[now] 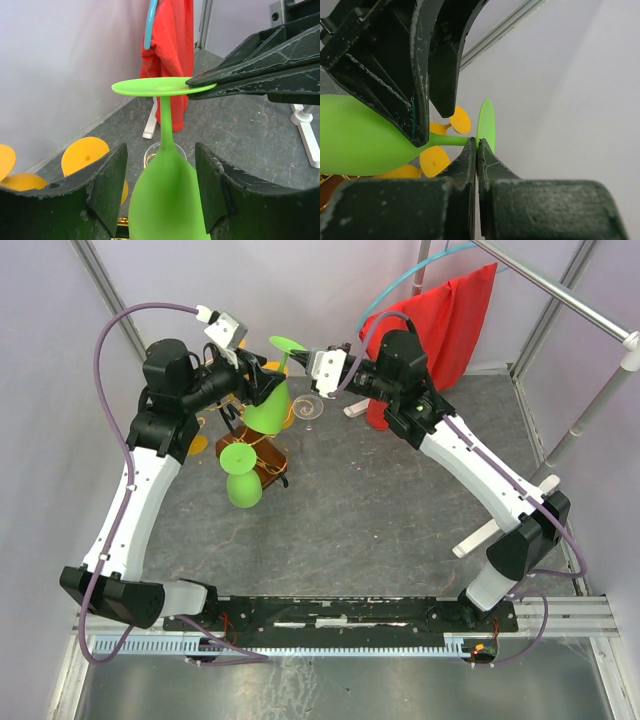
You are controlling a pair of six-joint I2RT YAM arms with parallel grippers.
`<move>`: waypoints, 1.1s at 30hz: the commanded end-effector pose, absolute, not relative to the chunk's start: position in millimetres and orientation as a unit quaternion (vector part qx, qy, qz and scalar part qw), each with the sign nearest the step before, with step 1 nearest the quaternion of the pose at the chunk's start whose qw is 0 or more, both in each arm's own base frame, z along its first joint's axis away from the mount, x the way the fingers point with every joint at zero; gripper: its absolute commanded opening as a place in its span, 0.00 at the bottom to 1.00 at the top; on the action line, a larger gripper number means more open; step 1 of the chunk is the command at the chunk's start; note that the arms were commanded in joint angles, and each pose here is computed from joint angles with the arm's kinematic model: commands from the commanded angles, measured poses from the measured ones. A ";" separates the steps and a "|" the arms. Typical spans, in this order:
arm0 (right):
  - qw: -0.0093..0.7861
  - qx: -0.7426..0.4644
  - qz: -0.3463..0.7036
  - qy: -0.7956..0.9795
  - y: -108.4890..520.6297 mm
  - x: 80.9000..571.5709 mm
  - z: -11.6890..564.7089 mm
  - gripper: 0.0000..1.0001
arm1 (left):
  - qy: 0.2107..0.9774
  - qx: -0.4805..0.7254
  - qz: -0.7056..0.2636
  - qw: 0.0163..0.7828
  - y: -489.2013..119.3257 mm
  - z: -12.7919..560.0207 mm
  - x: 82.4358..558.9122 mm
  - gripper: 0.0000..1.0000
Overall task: Place the wine glass upside down on the wine glass rack
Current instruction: Turn the wine glass upside down at the wine rack.
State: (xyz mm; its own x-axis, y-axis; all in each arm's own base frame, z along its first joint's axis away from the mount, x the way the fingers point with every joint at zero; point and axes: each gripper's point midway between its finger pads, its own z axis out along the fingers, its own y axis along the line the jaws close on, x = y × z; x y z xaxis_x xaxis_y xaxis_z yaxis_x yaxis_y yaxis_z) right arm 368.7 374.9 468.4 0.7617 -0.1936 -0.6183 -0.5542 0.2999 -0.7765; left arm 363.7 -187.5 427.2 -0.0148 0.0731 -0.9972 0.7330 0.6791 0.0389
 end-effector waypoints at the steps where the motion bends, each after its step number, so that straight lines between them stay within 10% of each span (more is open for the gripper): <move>1: 0.764 -0.566 0.101 0.292 367.4 352.4 499.6 0.01 | 0.621 0.310 -0.282 0.663 -193.2 453.3 350.2 0.60; 33: 0.784 -0.542 0.128 0.275 370.6 334.9 512.6 0.01 | 0.633 0.302 -0.304 0.644 -200.7 425.6 360.1 0.46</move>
State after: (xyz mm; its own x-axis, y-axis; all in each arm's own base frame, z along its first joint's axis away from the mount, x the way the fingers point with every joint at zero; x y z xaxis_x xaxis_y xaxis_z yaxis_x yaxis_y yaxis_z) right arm 357.7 377.7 467.7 0.7599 -0.1822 -0.6240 -0.5531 0.3231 -0.7679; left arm 363.2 -195.8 416.1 -0.0102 0.0260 -0.9996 0.7598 0.6501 0.0091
